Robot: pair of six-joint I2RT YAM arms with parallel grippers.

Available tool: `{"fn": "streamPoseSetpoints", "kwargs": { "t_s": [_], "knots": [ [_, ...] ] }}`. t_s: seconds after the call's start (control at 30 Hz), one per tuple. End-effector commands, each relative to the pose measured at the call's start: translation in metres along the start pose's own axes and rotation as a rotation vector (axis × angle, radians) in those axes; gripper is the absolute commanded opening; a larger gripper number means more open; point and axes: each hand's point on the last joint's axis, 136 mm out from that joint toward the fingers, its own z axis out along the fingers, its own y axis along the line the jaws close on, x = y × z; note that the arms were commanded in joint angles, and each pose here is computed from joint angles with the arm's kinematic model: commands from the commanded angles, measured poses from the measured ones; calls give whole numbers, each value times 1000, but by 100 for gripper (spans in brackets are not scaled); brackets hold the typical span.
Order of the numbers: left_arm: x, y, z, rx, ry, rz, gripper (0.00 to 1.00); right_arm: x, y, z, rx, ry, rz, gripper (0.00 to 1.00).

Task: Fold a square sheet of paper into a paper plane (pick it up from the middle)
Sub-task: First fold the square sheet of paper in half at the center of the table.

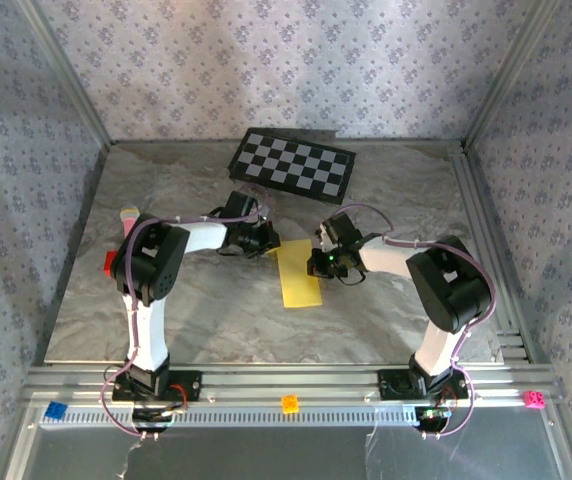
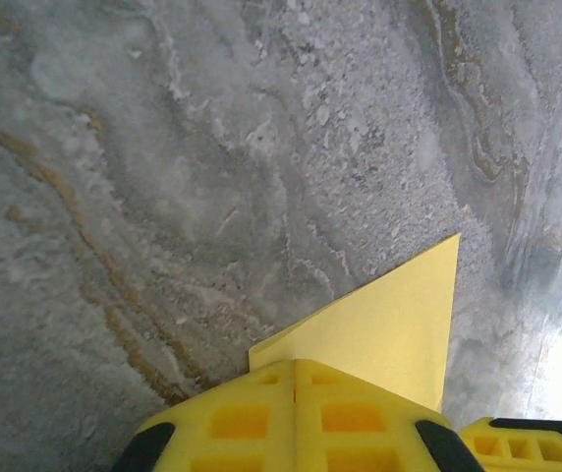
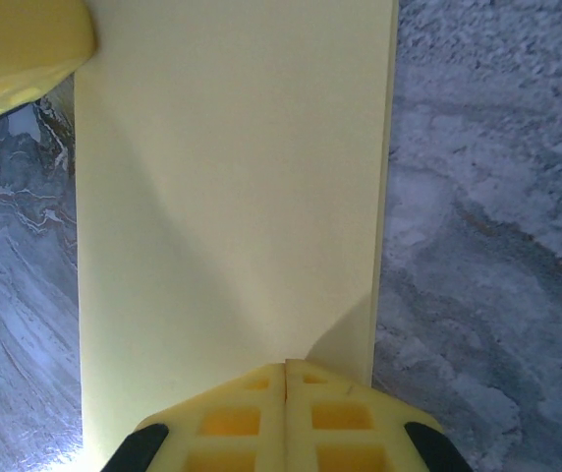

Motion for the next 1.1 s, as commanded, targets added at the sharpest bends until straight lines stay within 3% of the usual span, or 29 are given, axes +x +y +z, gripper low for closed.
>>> {"fn": "streamPoseSetpoints", "kwargs": {
  "t_s": [0.0, 0.6, 0.9, 1.07],
  "knots": [
    [8, 31, 7, -79, 11, -68, 5, 46, -55, 6, 206, 131, 71, 0],
    [-22, 45, -4, -149, -57, -174, 5, 46, -54, 5, 203, 127, 71, 0],
    [-40, 10, -24, -88, -108, -157, 6, 45, -53, 5, 202, 120, 69, 0],
    [-29, -16, -34, -44, -92, -90, 7, 43, -52, 5, 200, 118, 68, 0]
  ]
}}
